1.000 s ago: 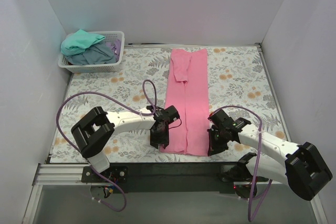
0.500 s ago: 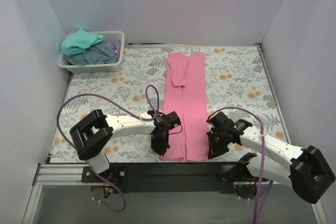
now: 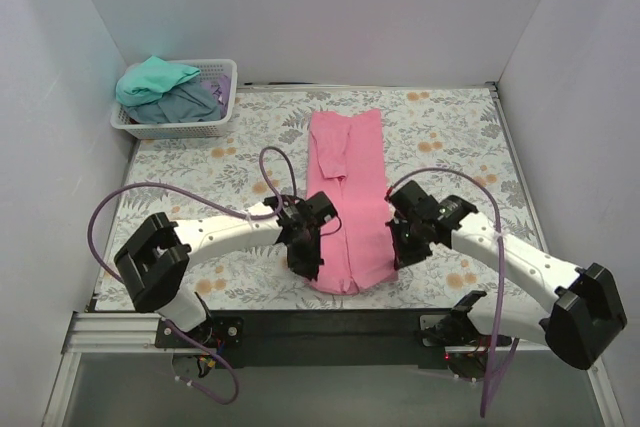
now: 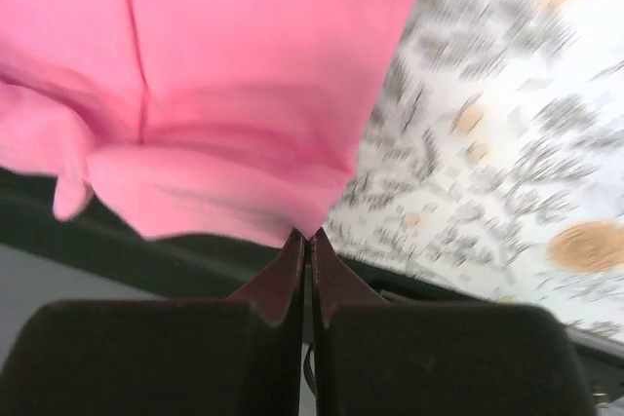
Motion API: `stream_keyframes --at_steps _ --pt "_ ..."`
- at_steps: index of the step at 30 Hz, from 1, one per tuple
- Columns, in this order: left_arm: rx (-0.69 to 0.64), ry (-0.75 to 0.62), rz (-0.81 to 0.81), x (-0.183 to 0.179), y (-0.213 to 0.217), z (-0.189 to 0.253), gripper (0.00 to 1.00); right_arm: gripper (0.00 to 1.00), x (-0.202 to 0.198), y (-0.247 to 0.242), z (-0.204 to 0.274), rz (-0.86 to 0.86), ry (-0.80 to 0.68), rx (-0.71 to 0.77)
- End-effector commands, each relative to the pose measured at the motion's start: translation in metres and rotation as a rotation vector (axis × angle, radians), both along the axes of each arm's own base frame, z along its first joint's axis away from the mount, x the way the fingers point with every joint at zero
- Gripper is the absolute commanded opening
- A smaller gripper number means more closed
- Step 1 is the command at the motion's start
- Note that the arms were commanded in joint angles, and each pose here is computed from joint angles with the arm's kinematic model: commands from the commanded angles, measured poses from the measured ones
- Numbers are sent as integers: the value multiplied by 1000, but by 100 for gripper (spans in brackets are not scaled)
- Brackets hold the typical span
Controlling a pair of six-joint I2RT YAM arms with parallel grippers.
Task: Fold and stack the t-shirts
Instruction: Fold the tshirt
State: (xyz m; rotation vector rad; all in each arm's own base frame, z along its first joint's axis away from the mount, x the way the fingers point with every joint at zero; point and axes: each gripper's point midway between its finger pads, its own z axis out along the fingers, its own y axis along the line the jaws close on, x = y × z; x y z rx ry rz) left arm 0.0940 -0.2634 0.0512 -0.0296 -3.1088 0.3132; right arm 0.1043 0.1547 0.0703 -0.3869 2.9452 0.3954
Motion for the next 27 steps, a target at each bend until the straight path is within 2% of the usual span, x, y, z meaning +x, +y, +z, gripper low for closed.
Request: stream_keyframes --at_steps 1,2,5,6,12,22,27 --pt "-76 -158 76 73 -6 27 0 1 71 -5 39 -22 -208 -68" --pt "-96 -209 106 98 -7 36 0 1 84 -6 39 -9 -216 -95" --pt "-125 -280 131 135 -14 51 0 1 126 2 61 -11 -275 -72" --pt "-98 -308 160 151 -8 47 0 1 137 4 67 -14 -294 -65" --pt "-93 -429 225 216 0 58 0 1 197 10 89 -26 -358 -45" --pt "-123 -554 268 282 9 72 0 1 258 17 91 -35 -390 -19" --pt "-124 -562 254 305 4 59 0 1 277 14 80 -43 -386 -15"
